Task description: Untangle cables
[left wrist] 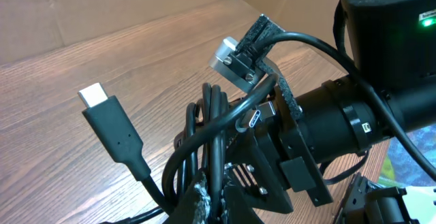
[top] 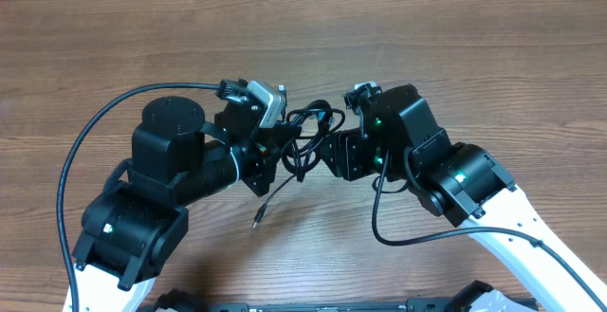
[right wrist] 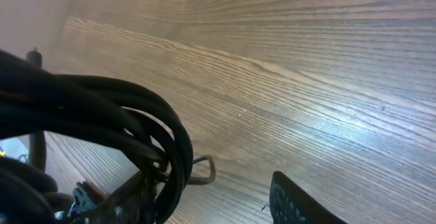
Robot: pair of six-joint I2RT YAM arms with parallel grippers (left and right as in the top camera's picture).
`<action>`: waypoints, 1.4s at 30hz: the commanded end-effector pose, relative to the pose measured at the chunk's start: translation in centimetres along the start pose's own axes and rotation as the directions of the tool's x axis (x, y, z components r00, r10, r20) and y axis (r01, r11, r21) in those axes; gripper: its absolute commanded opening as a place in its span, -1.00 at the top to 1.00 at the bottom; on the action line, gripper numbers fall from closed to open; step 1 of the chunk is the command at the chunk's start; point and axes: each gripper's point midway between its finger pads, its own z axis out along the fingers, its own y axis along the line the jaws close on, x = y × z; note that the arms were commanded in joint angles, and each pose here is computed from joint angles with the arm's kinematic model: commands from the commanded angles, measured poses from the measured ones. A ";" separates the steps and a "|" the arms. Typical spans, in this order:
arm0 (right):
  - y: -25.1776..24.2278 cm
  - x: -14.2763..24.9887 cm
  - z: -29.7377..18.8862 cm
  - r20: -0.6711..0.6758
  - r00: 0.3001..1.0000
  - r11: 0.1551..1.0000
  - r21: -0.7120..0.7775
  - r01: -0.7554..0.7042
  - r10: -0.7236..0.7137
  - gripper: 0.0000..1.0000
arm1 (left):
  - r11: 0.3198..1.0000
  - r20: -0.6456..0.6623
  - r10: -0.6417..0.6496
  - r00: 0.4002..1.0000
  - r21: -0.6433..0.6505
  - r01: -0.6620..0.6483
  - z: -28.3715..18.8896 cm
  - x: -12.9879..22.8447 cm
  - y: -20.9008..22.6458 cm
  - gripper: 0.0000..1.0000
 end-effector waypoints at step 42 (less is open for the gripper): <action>-7.2 1.2 4.0 -0.065 0.997 0.937 0.350 -0.021 0.046 -0.16 | 0.968 0.223 0.115 0.968 -0.246 -0.058 -10.8 -8.5 -1.5 0.88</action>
